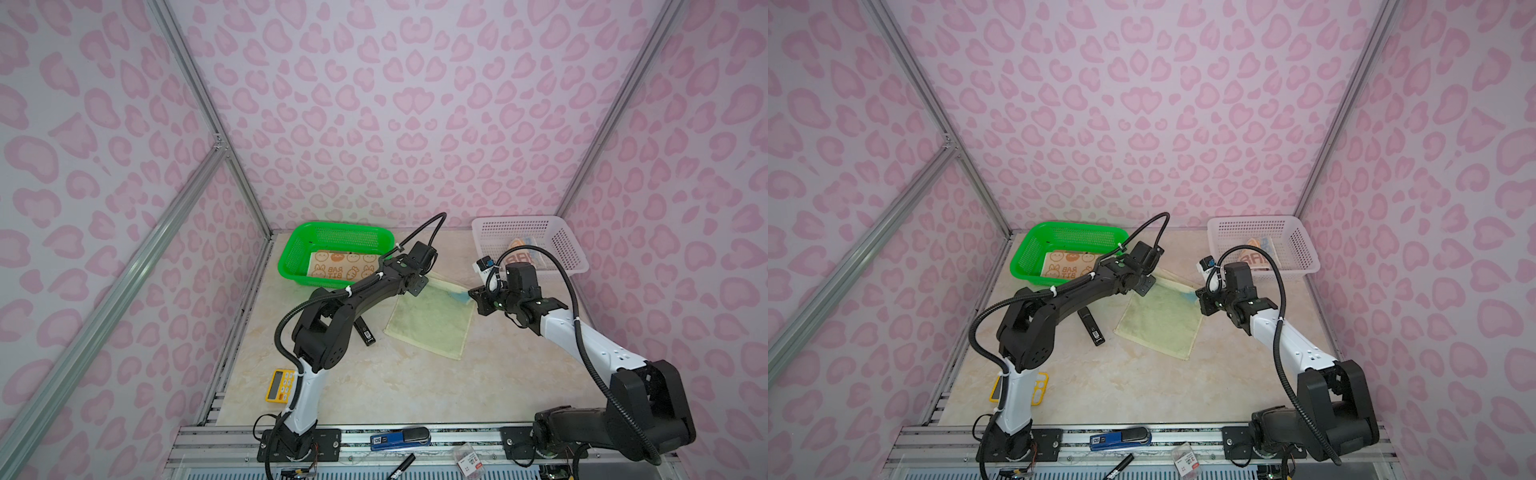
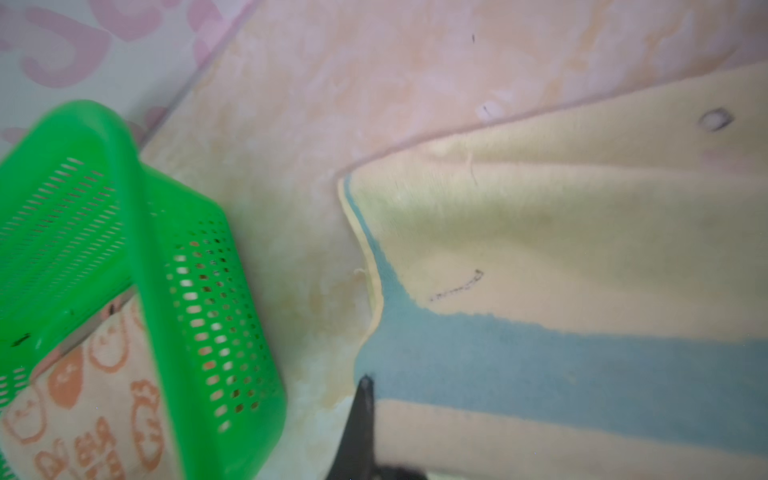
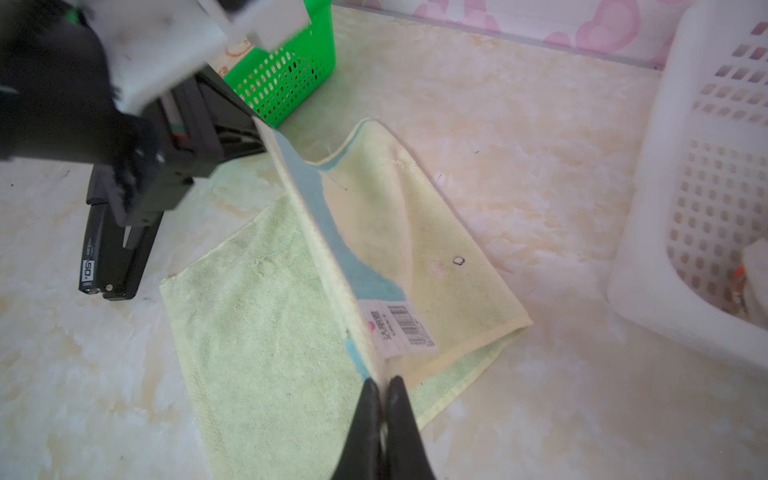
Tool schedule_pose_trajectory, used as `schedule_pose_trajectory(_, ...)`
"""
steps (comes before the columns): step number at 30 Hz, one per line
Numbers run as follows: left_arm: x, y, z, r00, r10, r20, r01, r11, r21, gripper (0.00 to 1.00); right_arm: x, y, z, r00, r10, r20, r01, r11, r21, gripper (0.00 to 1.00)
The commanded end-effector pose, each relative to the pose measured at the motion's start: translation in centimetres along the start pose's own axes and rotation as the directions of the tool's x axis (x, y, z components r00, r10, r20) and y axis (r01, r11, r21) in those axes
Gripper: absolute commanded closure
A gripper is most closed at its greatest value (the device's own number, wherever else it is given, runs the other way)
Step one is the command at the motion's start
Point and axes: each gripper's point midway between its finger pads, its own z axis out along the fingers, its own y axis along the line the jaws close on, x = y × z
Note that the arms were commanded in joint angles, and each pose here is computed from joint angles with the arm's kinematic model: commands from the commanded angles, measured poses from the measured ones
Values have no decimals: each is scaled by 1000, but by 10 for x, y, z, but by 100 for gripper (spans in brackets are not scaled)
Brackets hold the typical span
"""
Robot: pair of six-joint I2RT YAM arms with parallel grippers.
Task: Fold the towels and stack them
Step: 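Lower the held edge with both grippers, laying the towel's lower half flat, then fold the held edge toward the robot over the lower half with both grippers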
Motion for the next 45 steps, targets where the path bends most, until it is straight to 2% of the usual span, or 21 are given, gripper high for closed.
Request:
schedule_pose_trajectory(1,-18,38,-47,994,-72,86,80,993,-92,98,20,-3,0,997,43,-67,-41,999,32,100)
schedule_pose_trajectory(16,26,20,-36,995,-99,-3,99,993,-60,98,51,19,12,984,66,-164,-68,998,-6,100)
schedule_pose_trajectory(19,30,18,-39,994,-109,2,109,993,-50,98,50,16,5,983,52,-178,-49,999,19,100)
schedule_pose_trajectory(23,20,22,-44,993,-115,25,116,991,-59,98,29,0,-10,986,1,-164,16,995,103,100)
schedule_pose_trajectory(30,-20,34,-42,990,-115,87,121,991,-65,98,-43,-44,-31,994,-97,-54,108,958,267,100)
schedule_pose_trajectory(34,-31,37,-35,992,-93,84,100,992,-81,98,-52,-49,-26,989,-115,-89,135,957,258,100)
schedule_pose_trajectory(38,-17,33,-32,996,-77,52,80,994,-70,98,-27,-37,-16,984,-98,-150,125,975,183,100)
schedule_pose_trajectory(45,31,21,-30,996,-74,-40,72,996,-48,98,37,-4,-12,975,-31,-219,56,993,106,100)
